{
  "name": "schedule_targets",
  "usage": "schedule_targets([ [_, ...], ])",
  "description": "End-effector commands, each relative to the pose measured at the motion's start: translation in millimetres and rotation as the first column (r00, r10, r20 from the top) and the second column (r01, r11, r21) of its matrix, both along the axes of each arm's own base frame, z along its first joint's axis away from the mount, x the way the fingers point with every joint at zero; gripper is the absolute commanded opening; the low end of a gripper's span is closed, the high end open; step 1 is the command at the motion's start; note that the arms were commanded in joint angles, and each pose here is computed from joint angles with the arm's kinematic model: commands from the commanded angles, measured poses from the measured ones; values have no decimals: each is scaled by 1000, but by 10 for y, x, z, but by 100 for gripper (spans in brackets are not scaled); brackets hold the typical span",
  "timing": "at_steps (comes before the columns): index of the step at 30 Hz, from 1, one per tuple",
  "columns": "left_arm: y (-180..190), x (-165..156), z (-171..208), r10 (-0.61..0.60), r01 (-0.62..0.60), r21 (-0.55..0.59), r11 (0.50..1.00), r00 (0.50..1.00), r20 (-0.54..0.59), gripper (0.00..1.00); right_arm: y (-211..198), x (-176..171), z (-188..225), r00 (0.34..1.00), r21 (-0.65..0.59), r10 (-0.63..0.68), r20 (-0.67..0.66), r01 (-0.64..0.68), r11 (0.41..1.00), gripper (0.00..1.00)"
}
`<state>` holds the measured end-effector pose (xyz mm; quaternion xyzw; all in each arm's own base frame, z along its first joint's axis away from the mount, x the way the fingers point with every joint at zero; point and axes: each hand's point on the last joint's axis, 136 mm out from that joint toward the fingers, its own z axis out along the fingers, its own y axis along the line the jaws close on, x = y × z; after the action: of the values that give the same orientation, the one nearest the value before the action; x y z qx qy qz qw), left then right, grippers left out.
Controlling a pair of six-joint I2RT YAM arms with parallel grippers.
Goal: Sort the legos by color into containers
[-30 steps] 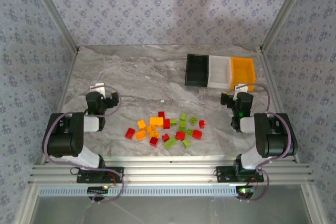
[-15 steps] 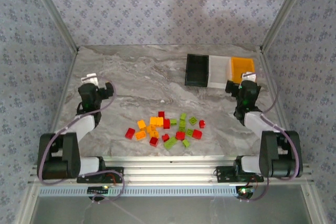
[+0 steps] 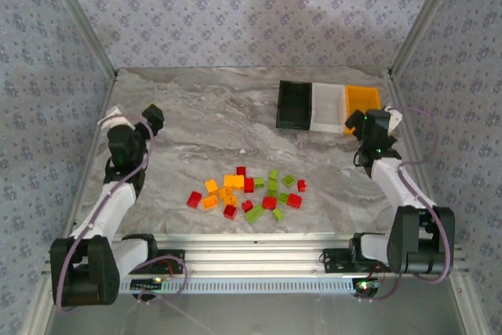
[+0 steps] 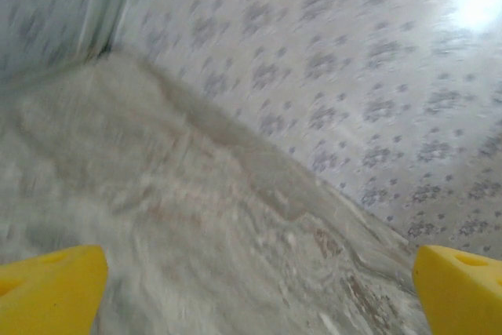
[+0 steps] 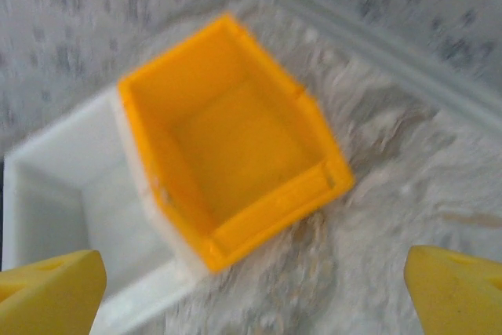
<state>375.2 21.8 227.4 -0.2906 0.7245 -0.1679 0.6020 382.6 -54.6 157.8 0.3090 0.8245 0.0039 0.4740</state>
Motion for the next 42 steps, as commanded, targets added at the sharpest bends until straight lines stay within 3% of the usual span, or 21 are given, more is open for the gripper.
schedule_targets([
  [1, 17, 25, -117, 18, -52, -199, 979, 985, -172, 100, 264, 134, -95, 979, 30, 148, -140, -145, 989, 100],
  [6, -263, 108, -193, -105, 45, -301, 953, 977, -185, 100, 252, 359, -216, 957, -1, 176, -229, -181, 984, 99],
  [12, -683, 8, -260, -217, 163, -252, 954, 954, -205, 99, 245, 720, -458, 908, 12, 206, -365, -217, 976, 85],
  [18, -898, -169, -499, -292, 210, -266, 941, 902, -318, 88, 264, 960, -662, 889, 25, 230, -397, -240, 971, 76],
  [21, -987, -235, -557, -328, 239, -285, 928, 887, -325, 86, 266, 1030, -760, 874, 41, 244, -420, -250, 967, 68],
  [28, -1105, -376, -627, -367, 277, -286, 917, 868, -335, 85, 352, 1067, -924, 853, 66, 291, -433, -292, 954, 36],
  [34, -1222, -481, -644, -403, 312, -291, 905, 848, -344, 85, 714, 963, -903, 833, 99, 362, -419, -354, 930, 1],
  [42, -1387, -798, -689, -450, 349, -320, 881, 826, -339, 85, 1662, 588, -789, 837, 73, 395, -380, -399, 914, 0],
])
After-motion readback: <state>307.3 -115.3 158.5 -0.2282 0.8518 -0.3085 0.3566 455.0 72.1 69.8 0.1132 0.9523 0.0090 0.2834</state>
